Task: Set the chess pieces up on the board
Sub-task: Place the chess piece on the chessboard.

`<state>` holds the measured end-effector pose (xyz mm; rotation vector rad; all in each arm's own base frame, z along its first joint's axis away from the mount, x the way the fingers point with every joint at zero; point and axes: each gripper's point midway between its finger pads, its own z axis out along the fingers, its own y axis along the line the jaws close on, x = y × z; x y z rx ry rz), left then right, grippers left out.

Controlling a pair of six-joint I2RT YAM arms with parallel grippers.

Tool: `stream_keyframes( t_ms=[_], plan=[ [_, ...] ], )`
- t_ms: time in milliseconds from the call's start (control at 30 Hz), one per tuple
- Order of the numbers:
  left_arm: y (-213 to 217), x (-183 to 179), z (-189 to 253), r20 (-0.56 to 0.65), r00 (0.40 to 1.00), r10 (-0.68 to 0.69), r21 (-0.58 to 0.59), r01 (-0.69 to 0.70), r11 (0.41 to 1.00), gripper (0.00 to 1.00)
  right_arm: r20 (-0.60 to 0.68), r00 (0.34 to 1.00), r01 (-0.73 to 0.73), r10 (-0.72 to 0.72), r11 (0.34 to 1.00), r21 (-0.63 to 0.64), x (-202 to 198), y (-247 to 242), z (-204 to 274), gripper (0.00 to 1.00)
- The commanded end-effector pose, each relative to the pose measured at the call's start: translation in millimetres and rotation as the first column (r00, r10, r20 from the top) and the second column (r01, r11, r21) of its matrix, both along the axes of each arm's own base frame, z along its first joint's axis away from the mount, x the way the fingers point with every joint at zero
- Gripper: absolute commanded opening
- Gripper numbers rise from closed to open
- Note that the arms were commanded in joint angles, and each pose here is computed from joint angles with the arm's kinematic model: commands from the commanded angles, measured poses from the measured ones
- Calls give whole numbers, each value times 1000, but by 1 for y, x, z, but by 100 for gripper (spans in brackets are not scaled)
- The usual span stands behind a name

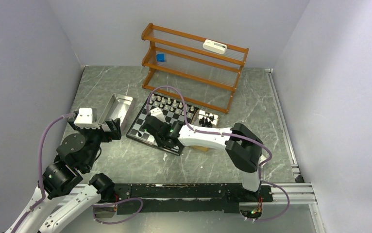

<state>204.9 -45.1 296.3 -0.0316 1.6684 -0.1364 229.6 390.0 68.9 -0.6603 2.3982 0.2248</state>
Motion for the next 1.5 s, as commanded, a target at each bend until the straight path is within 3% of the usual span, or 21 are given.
stream_keyframes(
  t_ms=[0,633,1467],
  plan=[
    [4,-1,7,24,1000,16,-16,-16,1000,98,1,1000,20,-20,1000,-6,5,-1,-6,13],
    [4,-1,8,27,999,16,-19,-16,1000,98,-28,999,32,-32,999,-14,8,-5,-21,14],
    [3,0,6,19,1000,16,-12,-16,1000,97,-12,999,43,-43,999,10,13,-5,-3,31]
  ],
)
